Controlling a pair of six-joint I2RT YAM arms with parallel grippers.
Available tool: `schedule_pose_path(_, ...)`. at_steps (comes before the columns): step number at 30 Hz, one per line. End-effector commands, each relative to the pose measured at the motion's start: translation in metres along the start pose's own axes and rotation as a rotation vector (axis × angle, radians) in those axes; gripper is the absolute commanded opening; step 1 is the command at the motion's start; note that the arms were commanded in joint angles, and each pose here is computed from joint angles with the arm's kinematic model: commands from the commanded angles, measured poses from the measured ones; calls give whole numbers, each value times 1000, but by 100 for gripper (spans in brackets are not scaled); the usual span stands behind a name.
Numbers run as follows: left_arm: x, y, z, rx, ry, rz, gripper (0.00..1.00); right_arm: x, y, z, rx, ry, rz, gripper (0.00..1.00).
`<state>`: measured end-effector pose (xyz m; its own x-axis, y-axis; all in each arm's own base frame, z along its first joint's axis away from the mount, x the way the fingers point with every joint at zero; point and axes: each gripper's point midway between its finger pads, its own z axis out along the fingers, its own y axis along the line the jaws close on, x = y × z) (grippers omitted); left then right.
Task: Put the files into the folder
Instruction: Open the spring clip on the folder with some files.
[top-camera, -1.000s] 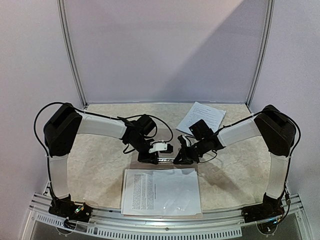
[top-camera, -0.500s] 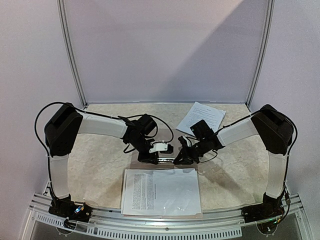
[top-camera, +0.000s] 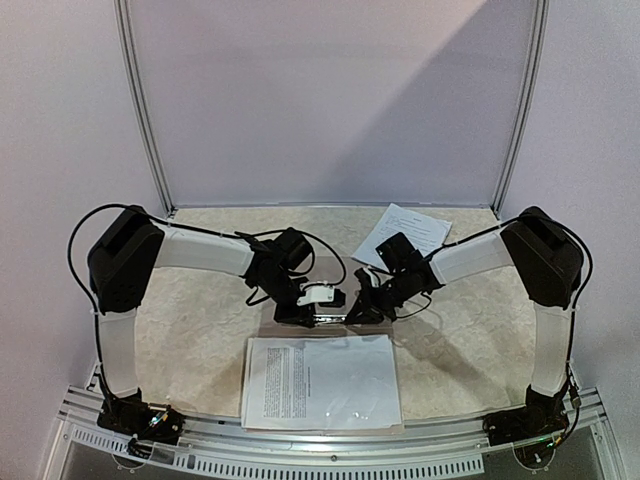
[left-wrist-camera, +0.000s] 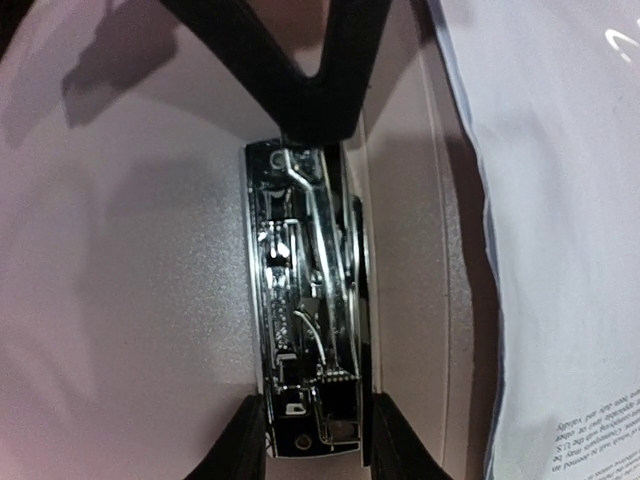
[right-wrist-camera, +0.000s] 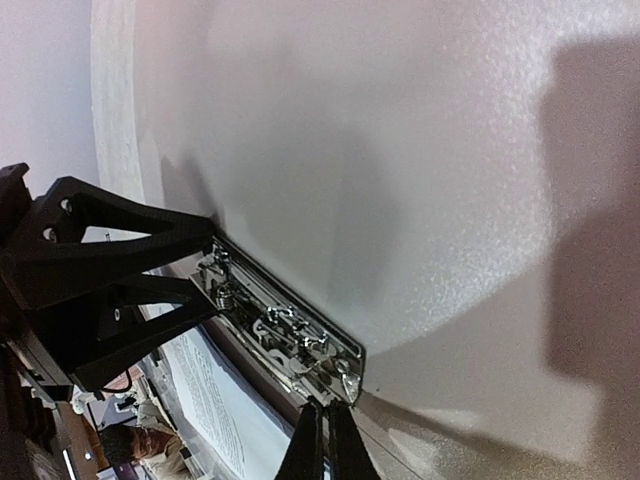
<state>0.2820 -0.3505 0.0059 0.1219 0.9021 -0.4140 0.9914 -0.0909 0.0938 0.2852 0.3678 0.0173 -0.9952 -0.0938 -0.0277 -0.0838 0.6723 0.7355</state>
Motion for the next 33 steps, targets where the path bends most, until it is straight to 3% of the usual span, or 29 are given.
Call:
schedule_pose_path(1, 45, -73, 38, 216, 166, 60, 30, -33, -27, 10, 154, -146, -9, 0)
schedule_pose_path(12, 44, -71, 36, 220, 162, 59, 33, -31, 11, 10, 28, -120, -58, 3)
schedule_pose_path(21, 16, -6, 2, 114, 67, -83, 49, -19, 70, -19, -123, -100, -150, 17)
schedule_pose_path(29, -15, 27, -50, 70, -69, -125, 55, -33, 63, -56, 36, -249, -159, 22)
schedule_pose_path(33, -17, 40, -82, 65, -142, -176, 56, -36, 42, -66, 128, -341, -100, 12)
